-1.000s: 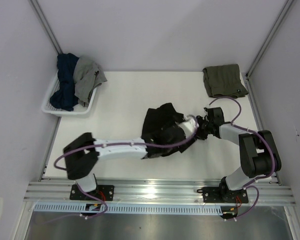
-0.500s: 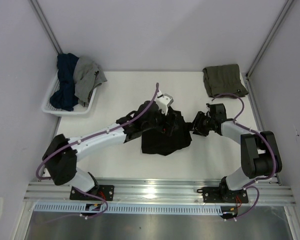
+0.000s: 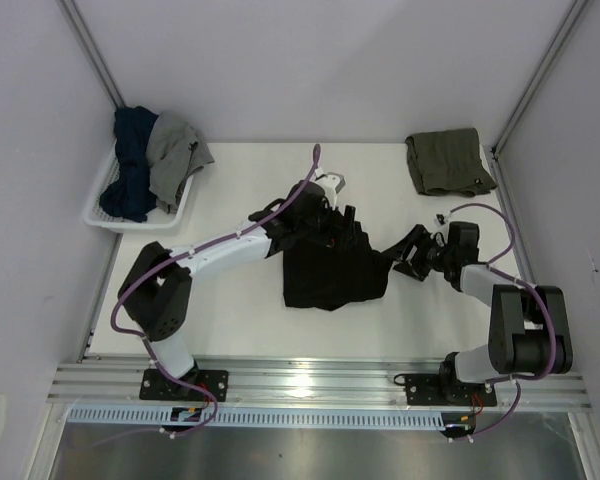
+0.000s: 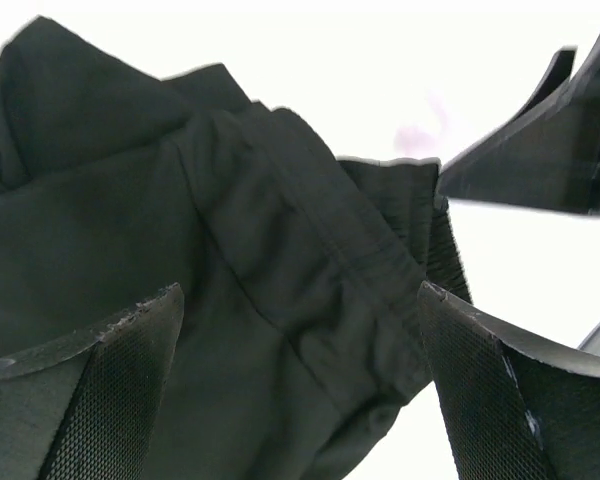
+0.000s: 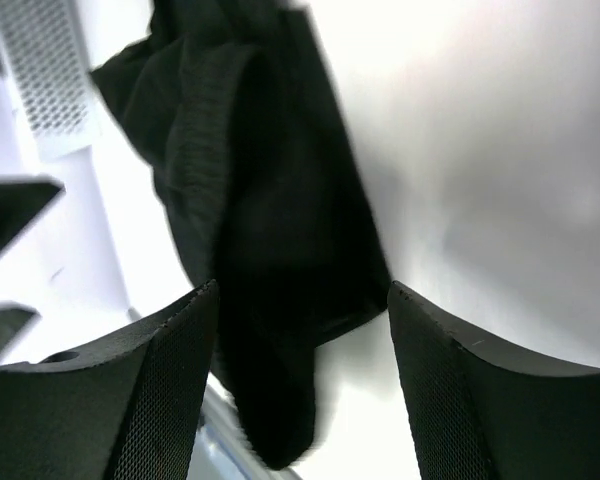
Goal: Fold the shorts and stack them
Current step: Fold the shorts
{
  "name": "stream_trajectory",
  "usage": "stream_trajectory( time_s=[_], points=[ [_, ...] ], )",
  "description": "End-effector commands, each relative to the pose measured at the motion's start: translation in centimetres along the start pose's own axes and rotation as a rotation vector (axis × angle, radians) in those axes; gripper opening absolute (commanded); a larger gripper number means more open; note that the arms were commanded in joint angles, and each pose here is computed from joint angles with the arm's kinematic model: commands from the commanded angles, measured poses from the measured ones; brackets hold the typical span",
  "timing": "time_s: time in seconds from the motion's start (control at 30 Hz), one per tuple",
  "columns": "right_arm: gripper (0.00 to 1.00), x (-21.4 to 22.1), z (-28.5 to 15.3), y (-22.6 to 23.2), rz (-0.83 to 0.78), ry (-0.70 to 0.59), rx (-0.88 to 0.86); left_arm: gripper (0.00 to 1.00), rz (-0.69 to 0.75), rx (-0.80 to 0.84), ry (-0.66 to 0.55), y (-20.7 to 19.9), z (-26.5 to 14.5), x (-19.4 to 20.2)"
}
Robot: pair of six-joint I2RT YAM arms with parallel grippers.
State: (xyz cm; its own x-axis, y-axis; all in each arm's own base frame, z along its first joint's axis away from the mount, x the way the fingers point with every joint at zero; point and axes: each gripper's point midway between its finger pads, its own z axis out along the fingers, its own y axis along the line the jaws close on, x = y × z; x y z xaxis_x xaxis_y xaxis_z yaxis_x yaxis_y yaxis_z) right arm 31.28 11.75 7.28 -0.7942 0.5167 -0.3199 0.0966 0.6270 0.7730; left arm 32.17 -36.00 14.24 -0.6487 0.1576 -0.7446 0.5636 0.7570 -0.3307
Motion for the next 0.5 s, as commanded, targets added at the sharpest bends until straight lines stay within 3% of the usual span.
stream_trajectory(
  time_s=[0.0,0.13,0.3,0.47],
  points=[
    [0.71,0.0,0.4,3.3,-0.035,0.024,-0.192,0.99,-0.037,0.028,-0.026,-0.6,-0.2,-3.0],
    [0.73,0.2,0.6,4.9,-0.081,0.023,-0.226,0.99,-0.010,0.011,-0.041,-0.4,-0.4,-5.2],
    [0.75,1.2,1.8,5.7,-0.087,0.072,-0.240,0.99,0.003,-0.025,0.005,0.9,0.8,-5.1],
    [0.76,2.1,3.0,2.8,-0.108,0.078,-0.091,0.99,0.010,-0.047,0.013,2.0,1.3,-6.0]
  ],
)
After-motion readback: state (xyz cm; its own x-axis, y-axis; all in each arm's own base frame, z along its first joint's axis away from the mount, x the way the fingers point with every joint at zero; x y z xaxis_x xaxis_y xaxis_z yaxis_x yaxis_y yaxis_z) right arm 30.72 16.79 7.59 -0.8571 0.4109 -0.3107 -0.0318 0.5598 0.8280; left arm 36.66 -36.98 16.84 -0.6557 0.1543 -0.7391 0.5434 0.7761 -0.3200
